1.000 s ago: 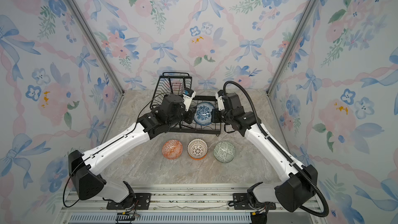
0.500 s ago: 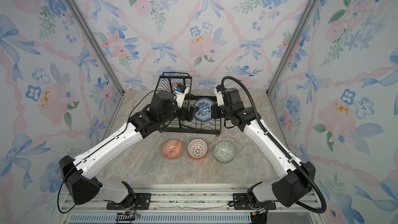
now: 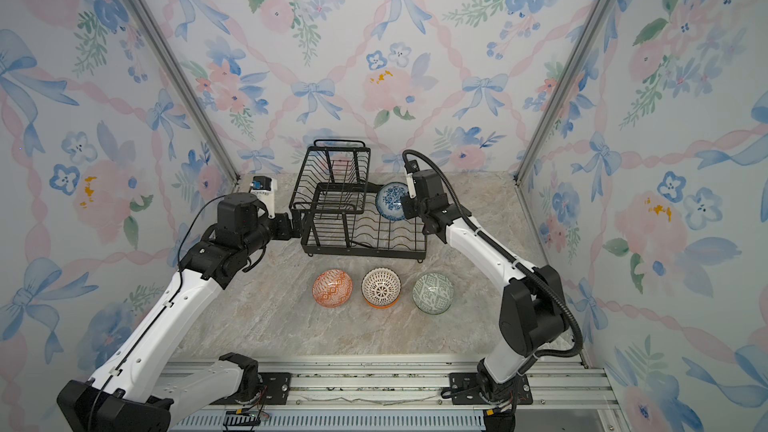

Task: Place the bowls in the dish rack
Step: 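Open the left gripper and withdraw while the right gripper holds the bowl, then lower the blue floral bowl into the rack's lower tier with the right gripper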

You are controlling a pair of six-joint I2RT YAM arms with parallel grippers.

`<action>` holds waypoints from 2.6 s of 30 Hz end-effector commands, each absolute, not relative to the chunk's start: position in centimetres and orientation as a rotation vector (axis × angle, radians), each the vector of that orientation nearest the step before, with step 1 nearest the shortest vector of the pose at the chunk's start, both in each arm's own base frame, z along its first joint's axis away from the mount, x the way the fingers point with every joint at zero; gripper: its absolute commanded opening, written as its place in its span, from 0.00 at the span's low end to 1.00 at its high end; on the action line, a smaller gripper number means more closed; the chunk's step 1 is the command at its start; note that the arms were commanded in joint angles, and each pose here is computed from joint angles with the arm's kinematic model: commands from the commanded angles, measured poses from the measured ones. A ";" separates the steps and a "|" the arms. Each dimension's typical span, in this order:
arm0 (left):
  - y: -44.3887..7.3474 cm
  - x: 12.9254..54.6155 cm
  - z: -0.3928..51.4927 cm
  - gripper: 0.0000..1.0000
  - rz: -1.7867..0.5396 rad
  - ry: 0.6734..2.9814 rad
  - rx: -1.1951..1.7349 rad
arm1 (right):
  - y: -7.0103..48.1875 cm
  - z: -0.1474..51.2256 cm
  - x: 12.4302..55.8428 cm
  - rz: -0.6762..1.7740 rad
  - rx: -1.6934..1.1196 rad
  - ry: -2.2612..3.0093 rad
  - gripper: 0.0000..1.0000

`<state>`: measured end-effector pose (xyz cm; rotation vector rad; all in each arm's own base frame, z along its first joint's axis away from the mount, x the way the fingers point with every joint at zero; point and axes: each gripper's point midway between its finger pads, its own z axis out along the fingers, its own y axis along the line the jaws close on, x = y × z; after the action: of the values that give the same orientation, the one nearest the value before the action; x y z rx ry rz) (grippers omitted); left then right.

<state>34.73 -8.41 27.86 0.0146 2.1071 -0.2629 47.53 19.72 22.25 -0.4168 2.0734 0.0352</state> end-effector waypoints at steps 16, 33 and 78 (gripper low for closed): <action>-3.5 36.3 18.8 0.98 -0.306 2.354 -0.191 | 23.2 18.7 58.2 -0.182 -0.506 1.858 0.00; -3.2 37.0 17.8 0.98 -0.310 2.382 -0.197 | 26.1 16.9 60.0 -0.270 -0.482 1.810 0.00; -3.6 36.8 17.4 0.98 -0.353 2.383 -0.201 | 28.5 12.4 60.1 -0.305 -0.469 1.693 0.00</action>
<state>36.88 -3.63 17.80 -0.1816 2.3775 -0.3295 60.27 27.33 12.79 -0.4386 1.7200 -0.2876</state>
